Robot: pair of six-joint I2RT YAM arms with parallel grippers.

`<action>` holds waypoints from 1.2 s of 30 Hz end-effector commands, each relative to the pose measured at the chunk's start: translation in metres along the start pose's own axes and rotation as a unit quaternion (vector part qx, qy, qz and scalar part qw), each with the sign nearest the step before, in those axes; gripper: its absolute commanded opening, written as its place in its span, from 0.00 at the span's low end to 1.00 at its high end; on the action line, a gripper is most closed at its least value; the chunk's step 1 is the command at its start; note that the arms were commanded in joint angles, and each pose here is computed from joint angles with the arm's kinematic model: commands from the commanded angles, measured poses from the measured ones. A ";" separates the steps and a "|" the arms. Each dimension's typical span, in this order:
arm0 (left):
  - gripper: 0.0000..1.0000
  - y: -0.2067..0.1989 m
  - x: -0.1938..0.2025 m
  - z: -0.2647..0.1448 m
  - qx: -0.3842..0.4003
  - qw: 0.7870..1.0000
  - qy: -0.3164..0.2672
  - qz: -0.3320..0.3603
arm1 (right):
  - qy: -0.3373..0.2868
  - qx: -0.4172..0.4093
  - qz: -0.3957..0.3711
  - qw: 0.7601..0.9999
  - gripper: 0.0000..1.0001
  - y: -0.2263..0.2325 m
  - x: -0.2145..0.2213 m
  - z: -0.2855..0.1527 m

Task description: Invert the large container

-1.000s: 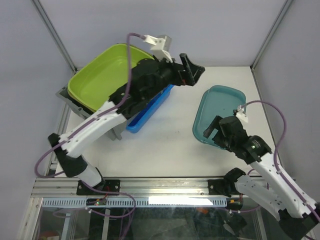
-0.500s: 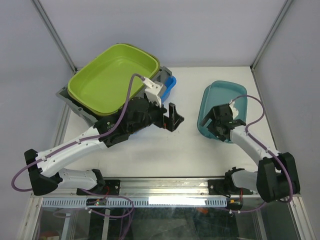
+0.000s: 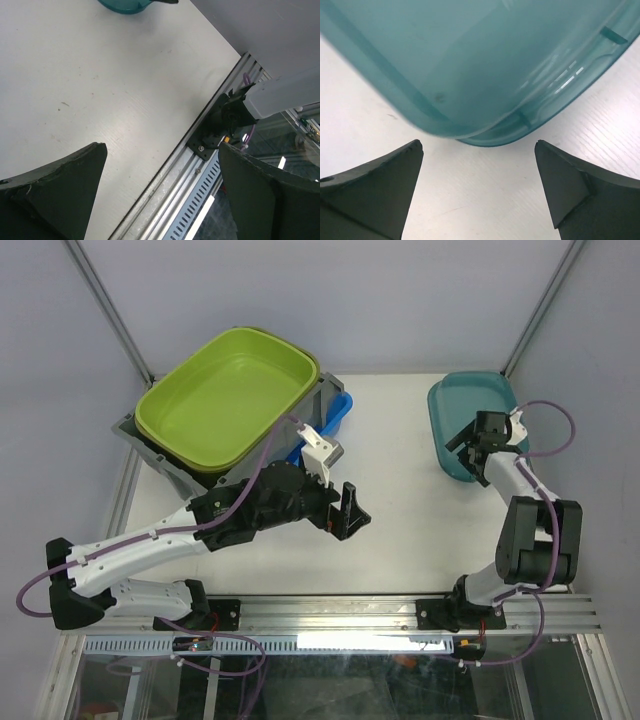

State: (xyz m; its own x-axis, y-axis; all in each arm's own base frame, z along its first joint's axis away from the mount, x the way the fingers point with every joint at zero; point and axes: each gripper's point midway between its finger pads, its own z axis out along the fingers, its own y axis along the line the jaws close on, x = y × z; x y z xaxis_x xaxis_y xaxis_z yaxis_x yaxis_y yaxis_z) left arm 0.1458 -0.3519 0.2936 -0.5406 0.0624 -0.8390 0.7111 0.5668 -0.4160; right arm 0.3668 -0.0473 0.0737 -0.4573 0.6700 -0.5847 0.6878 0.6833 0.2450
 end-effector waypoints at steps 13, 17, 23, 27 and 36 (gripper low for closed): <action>0.99 -0.013 -0.090 -0.058 -0.049 0.996 -0.080 0.009 | -0.052 -0.163 -0.118 0.978 0.99 0.142 -0.018 -0.038; 0.99 -0.002 -0.115 -0.085 -0.091 0.989 -0.113 0.006 | -0.023 -0.127 -0.114 0.985 0.99 0.149 -0.033 0.014; 0.99 0.011 -0.127 -0.101 -0.132 0.982 -0.135 -0.002 | -0.024 -0.097 -0.100 0.990 0.99 0.145 -0.054 0.047; 0.99 0.024 -0.128 -0.101 -0.169 0.976 -0.138 0.006 | -0.012 -0.167 -0.123 0.978 0.99 0.174 -0.046 0.015; 0.99 0.079 -0.196 -0.148 -0.321 0.930 -0.179 0.021 | 0.018 -0.336 -0.182 0.924 0.99 0.206 0.033 -0.138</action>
State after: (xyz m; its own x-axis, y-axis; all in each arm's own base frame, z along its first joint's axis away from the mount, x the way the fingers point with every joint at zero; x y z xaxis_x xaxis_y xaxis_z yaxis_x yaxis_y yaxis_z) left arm 0.2114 -0.2480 0.4384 -0.3237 -0.0992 -0.9409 0.3961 0.8889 -0.2300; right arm 0.4603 0.1119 0.1415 -0.6678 0.3915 -0.6331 0.1759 0.9094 0.3769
